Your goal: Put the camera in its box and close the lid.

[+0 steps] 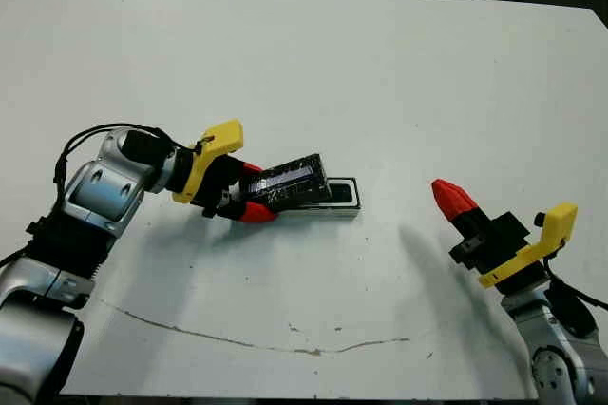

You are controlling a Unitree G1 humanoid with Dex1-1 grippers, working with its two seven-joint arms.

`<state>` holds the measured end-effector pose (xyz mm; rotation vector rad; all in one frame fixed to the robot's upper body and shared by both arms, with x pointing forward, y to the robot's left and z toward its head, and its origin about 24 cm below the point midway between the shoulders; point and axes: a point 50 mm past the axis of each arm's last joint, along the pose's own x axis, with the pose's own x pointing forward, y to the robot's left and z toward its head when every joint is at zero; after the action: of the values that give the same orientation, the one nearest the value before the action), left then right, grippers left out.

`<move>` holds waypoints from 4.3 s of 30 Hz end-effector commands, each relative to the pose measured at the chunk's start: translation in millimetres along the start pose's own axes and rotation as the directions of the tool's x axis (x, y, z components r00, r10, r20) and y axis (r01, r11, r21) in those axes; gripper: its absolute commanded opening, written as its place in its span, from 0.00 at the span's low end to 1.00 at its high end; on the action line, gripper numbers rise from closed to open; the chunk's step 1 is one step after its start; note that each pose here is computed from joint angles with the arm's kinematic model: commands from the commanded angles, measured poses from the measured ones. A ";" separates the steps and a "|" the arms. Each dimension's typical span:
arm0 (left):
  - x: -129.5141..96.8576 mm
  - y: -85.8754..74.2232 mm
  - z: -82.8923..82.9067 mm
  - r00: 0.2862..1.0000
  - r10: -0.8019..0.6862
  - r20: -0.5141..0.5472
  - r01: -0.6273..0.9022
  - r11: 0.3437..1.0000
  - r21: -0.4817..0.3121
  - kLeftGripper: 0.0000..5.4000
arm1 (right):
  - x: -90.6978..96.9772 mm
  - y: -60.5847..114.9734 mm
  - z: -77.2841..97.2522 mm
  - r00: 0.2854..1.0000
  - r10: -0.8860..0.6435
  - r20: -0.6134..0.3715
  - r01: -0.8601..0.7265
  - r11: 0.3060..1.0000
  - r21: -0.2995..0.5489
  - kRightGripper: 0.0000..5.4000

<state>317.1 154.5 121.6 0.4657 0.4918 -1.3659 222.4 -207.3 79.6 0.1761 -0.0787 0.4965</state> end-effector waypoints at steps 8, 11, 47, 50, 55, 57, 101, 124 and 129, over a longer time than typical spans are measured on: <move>26.3 -12.0 -6.1 0.994 -0.066 -0.090 0.068 0.998 0.019 0.59 | -2.6 -0.9 -1.6 1.000 -0.014 -0.008 0.014 1.000 -0.008 0.00; 32.3 -12.5 -2.2 0.993 -0.054 -0.105 0.060 0.996 0.058 0.59 | -2.9 -1.1 -1.7 1.000 -0.011 -0.007 0.011 1.000 -0.017 0.00; 103.0 -17.6 36.1 0.977 -0.150 -0.152 0.166 0.982 0.095 0.59 | -4.5 -1.5 -1.0 1.000 -0.027 0.008 0.027 1.000 -0.003 0.00; 105.7 -18.2 38.7 0.980 -0.134 -0.148 0.152 0.981 0.121 0.59 | -4.5 -1.5 -1.1 1.000 -0.030 0.008 0.030 1.000 -0.001 0.00; 105.4 -19.1 42.5 0.985 -0.073 -0.155 0.098 0.982 0.159 0.69 | -4.6 -1.7 -0.7 1.000 -0.028 0.013 0.028 1.000 -0.005 0.00; 104.5 -19.9 42.3 0.985 -0.047 -0.164 0.084 0.970 0.228 0.74 | -4.7 -1.7 -0.4 1.000 -0.029 0.010 0.029 1.000 -0.009 0.00; 68.9 -18.4 -0.4 0.982 0.130 0.136 -0.129 0.991 -0.014 1.00 | -4.1 0.4 -2.4 1.000 -0.010 0.006 0.010 1.000 0.004 0.00; -41.6 -37.0 10.7 0.400 0.718 0.570 -0.442 0.696 -0.566 0.98 | 0.8 -2.1 3.5 0.994 -0.079 0.073 0.079 0.997 0.004 0.00; -49.0 -46.8 -12.7 0.163 0.859 0.485 -0.614 0.473 -0.632 0.87 | 3.1 -5.8 17.1 0.964 -0.228 0.140 0.227 0.974 0.022 0.00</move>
<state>267.7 187.8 147.3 -0.2200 -0.2986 -0.3900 228.1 -210.8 92.9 0.2192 -0.1886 0.3053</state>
